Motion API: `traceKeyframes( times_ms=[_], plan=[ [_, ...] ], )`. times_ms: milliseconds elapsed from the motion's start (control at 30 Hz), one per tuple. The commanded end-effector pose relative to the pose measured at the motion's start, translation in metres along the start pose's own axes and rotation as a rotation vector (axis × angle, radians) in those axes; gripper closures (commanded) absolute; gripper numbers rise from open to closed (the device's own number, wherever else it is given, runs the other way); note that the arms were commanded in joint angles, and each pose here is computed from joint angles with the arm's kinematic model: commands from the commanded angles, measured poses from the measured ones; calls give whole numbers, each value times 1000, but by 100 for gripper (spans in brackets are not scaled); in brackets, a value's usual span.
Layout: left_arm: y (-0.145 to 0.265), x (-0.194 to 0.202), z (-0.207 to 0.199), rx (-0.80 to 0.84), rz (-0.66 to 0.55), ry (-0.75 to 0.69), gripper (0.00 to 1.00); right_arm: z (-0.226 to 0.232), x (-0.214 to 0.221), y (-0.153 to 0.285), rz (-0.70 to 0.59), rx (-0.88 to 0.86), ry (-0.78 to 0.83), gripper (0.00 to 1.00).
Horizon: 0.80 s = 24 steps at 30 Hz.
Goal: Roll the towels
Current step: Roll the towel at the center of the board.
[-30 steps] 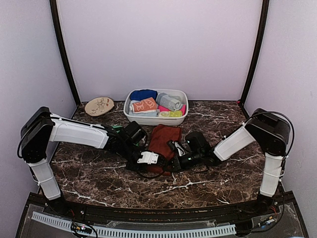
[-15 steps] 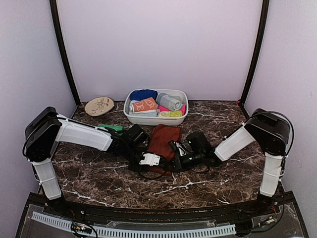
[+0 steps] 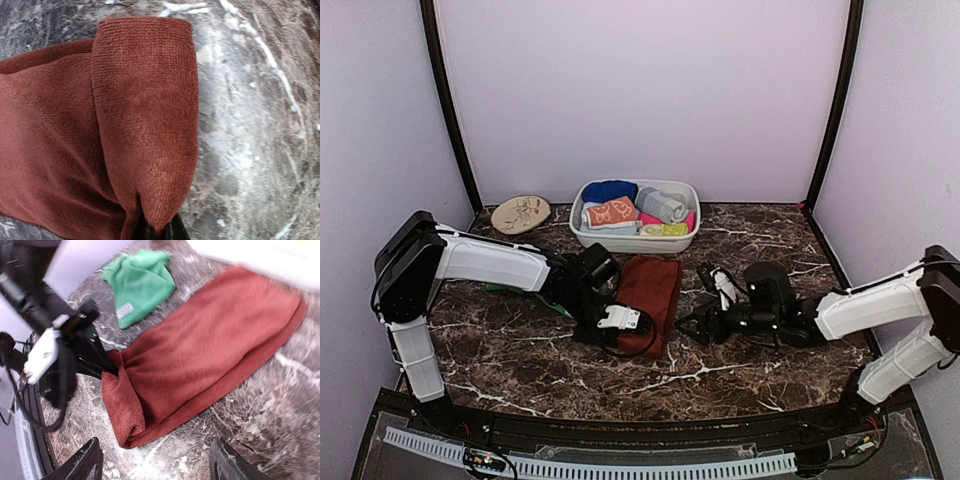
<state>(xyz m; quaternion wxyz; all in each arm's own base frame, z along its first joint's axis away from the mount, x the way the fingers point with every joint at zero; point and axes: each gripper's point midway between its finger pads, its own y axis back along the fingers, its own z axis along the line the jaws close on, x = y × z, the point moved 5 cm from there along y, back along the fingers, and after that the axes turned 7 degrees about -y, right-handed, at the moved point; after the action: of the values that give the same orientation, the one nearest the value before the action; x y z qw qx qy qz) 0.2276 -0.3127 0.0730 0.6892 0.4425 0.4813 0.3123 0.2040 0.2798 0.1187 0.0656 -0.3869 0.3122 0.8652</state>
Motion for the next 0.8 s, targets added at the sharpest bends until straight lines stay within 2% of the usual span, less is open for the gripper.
traceKeyframes(
  times_ms=[0,200,400,667,767],
  plan=[
    [23,-7,-35,225,-48,85,100,17,12,19,-59,126,416,28],
    [18,-8,-34,330,-76,163,100,64,52,26,29,63,679,29],
    [16,-9,-18,457,-119,283,100,97,74,5,109,92,954,32],
    [8,-5,-10,497,-104,324,100,109,75,-44,119,88,1171,36],
    [5,-3,-10,501,-92,322,100,106,68,-60,106,105,1200,38]
  ],
)
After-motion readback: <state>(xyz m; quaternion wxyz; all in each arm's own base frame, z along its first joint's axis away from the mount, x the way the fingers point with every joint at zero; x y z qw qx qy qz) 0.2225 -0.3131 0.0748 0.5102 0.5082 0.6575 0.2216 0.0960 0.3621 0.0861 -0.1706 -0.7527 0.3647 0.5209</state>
